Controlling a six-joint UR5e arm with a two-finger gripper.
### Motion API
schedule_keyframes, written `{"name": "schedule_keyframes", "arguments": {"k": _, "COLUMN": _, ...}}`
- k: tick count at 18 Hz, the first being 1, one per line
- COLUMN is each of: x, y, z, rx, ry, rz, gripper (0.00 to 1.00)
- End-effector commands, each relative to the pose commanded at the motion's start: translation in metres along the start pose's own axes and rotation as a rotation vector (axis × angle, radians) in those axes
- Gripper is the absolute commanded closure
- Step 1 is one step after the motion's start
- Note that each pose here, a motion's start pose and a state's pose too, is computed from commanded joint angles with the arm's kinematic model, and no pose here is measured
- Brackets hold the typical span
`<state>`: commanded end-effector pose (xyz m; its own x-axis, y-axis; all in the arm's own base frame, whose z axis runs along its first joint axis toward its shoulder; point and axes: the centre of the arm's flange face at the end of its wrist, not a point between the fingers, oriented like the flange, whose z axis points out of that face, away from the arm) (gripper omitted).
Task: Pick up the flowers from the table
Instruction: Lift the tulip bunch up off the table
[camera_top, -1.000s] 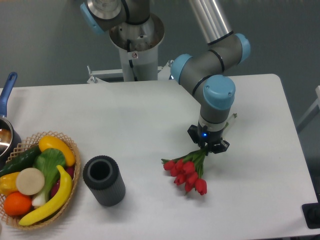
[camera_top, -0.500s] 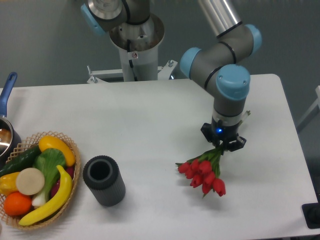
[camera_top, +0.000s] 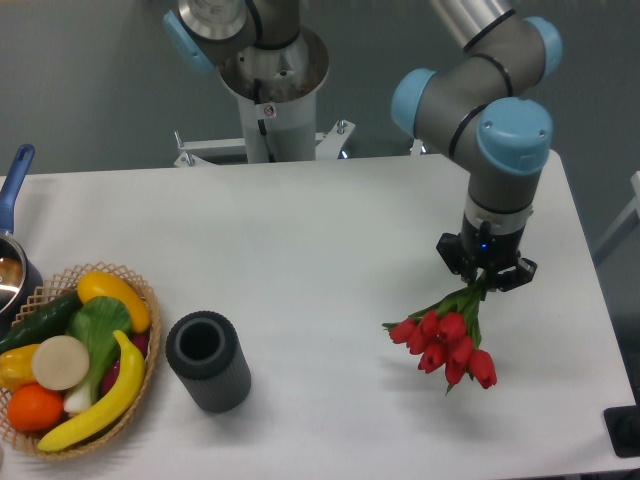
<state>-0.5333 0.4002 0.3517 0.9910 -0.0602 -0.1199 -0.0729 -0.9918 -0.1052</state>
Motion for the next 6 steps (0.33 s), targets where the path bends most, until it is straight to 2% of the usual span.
{"name": "schedule_keyframes", "arguments": {"k": 6, "x": 0.000, "y": -0.001, "z": -0.012, "rx": -0.015, "ry": 0.022, "rz": 0.000, "gripper": 0.98}}
